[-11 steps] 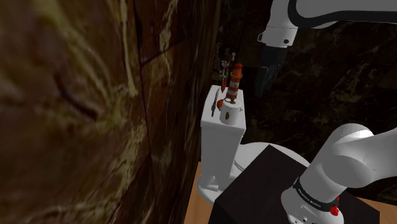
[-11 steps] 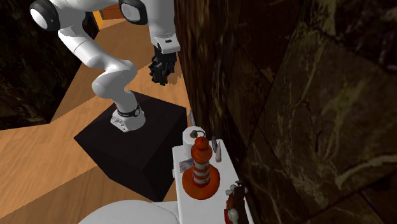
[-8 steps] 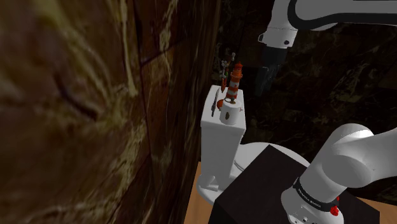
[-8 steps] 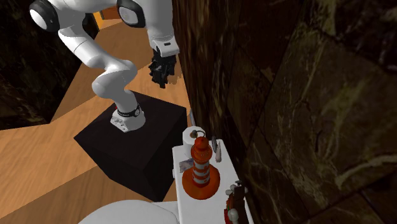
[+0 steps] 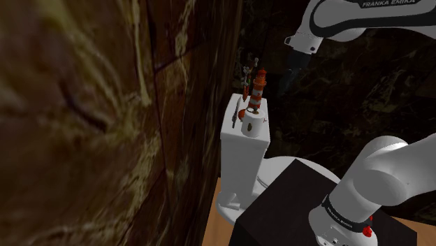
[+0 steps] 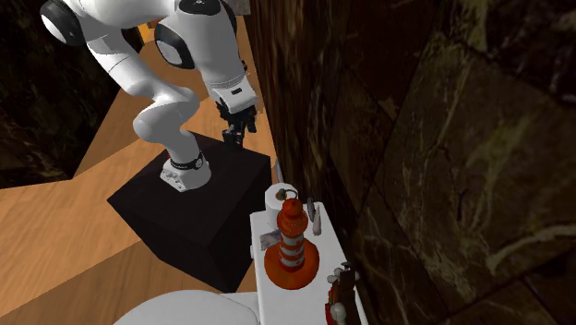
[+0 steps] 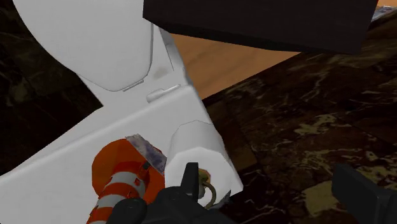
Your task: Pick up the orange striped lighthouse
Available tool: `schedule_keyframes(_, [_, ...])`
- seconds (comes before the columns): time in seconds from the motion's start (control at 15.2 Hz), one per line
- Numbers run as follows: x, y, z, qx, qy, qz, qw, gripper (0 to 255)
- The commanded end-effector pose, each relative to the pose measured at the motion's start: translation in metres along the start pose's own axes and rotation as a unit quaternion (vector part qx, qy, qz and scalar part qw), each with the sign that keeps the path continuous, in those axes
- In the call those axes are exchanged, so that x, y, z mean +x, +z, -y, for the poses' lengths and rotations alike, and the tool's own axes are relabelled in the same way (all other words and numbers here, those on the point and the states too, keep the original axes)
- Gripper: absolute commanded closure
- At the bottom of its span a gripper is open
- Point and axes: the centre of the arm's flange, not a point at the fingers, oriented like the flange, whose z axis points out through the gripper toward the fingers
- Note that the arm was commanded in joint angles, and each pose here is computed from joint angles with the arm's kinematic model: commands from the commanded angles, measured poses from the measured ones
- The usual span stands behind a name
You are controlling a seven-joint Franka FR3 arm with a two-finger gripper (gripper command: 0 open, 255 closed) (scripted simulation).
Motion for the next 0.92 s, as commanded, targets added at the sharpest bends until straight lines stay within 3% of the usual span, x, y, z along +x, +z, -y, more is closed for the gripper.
schedule_keyframes(0.0, [0.008,0.003,-0.025,0.005,-0.013,-0.019,0.9997,0])
schedule_keyframes(0.4, [0.033,0.010,-0.098,0.023,-0.049,-0.074,0.9958,0])
schedule_keyframes(0.86, [0.069,0.019,-0.181,0.043,-0.091,-0.137,0.9855,0])
